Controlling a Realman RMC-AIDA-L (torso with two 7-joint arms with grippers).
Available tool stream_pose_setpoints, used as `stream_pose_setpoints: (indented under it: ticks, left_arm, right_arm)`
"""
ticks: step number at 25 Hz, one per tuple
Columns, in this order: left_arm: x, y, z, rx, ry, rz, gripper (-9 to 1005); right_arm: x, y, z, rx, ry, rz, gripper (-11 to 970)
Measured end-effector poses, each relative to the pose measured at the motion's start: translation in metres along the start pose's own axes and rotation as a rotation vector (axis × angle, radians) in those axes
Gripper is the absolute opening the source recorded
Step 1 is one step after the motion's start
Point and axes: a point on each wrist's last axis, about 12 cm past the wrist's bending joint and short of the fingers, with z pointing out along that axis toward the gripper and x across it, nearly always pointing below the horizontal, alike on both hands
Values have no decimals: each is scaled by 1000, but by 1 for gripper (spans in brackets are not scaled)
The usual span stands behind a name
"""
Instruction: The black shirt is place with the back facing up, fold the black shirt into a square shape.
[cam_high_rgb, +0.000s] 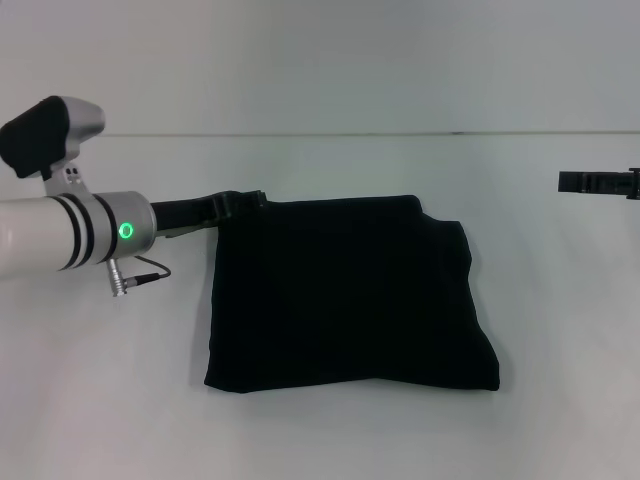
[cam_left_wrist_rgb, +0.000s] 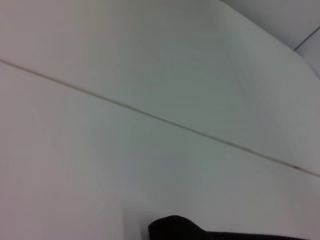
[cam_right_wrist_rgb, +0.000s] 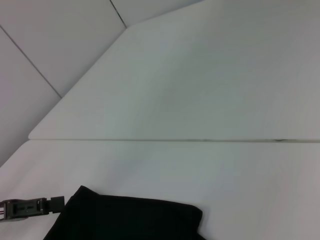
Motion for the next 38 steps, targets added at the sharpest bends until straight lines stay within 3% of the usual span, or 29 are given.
stream_pose_setpoints:
  ticks: [6,12,22,33,38]
  left_arm:
    - [0,-7,4,-3,28,55,904]
    - [-1,-6,5,-17,21,67,674]
    - [-4,-9,7,-18,21,82,193]
    - [-19,-16,7,-3,-6,84,76]
    - [-22,-18,7,-7,-10,96,77]
  right_arm:
    - [-1,0,0,-1,-3,-1,882]
    - [-1,1,1,-1,-6,-5,881]
    - [-1,0,3,7,-11,-5,881]
    - [0,-1,6,30,-22,-1,881]
    - [1,0,7,22,-18,2,882]
